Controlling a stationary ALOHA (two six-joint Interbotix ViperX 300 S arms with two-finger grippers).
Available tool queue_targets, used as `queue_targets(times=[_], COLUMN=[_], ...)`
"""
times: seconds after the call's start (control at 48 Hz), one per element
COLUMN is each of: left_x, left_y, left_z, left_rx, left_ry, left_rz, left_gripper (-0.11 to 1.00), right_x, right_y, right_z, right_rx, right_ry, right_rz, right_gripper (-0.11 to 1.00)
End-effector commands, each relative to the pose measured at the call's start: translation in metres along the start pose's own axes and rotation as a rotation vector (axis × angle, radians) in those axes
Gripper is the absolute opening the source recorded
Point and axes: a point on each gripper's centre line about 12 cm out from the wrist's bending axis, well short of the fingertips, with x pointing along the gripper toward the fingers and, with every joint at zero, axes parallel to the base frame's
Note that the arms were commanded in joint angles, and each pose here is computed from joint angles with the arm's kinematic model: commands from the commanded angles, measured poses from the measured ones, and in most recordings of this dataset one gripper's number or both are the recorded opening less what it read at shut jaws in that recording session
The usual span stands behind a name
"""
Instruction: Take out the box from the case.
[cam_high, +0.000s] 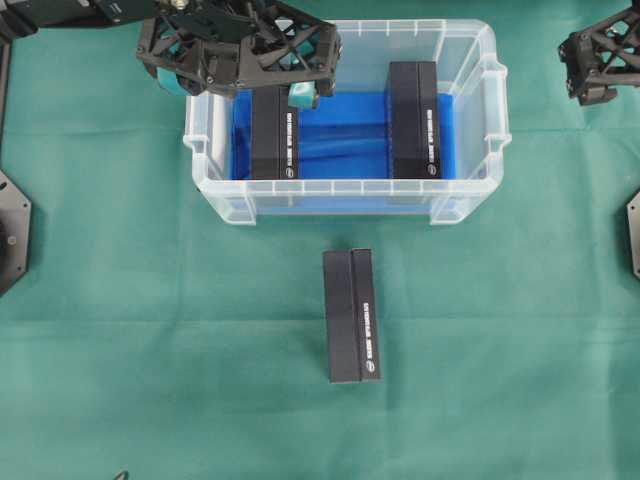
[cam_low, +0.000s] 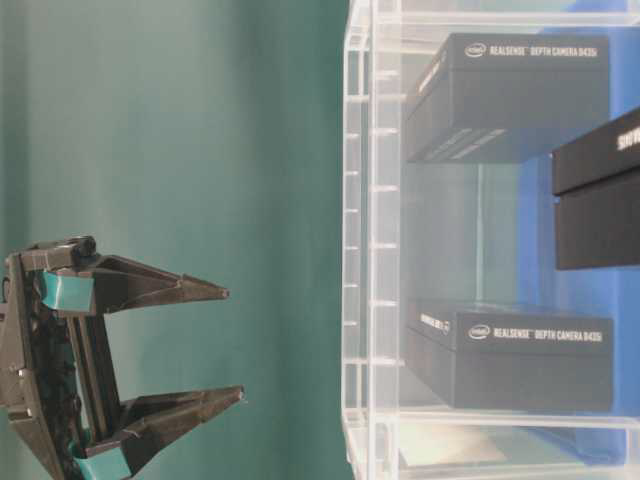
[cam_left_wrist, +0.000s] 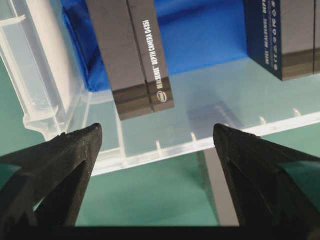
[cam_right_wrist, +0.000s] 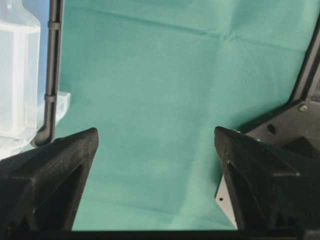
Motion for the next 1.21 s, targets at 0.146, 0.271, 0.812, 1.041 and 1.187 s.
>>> queue_targets(times=[0.146, 0.271, 0.812, 1.041, 1.187], left_x=[-0.012, -0.01, 0.018, 0.035, 0.046], left_y=[-0.002, -0.002, 0.006, 0.011, 0.013], left_z=[0.002, 0.001, 0.003, 0.003, 0.003], left_rx=[0.001, 0.001, -0.008, -0.02, -0.023], left_ry=[-0.017, -0.016, -0.009, -0.009, -0.01], left_rz=[-0.031, -0.03, -0.004, 0.0, -0.003], left_gripper=[0.93, 0.93, 0.93, 0.93, 0.93], right_x=[-0.005, -0.005, -0.001, 0.002, 0.004], right_y=[0.0, 0.0, -0.002, -0.003, -0.002], right_z=[0.001, 0.001, 0.0, -0.001, -0.001], right_rx=[0.003, 0.003, 0.002, 0.0, 0.0], right_ry=[-0.012, -0.012, -0.007, -0.006, -0.007], right_rz=[0.016, 0.016, 0.006, 0.005, 0.01], right_gripper=[0.91, 0.91, 0.91, 0.91, 0.91])
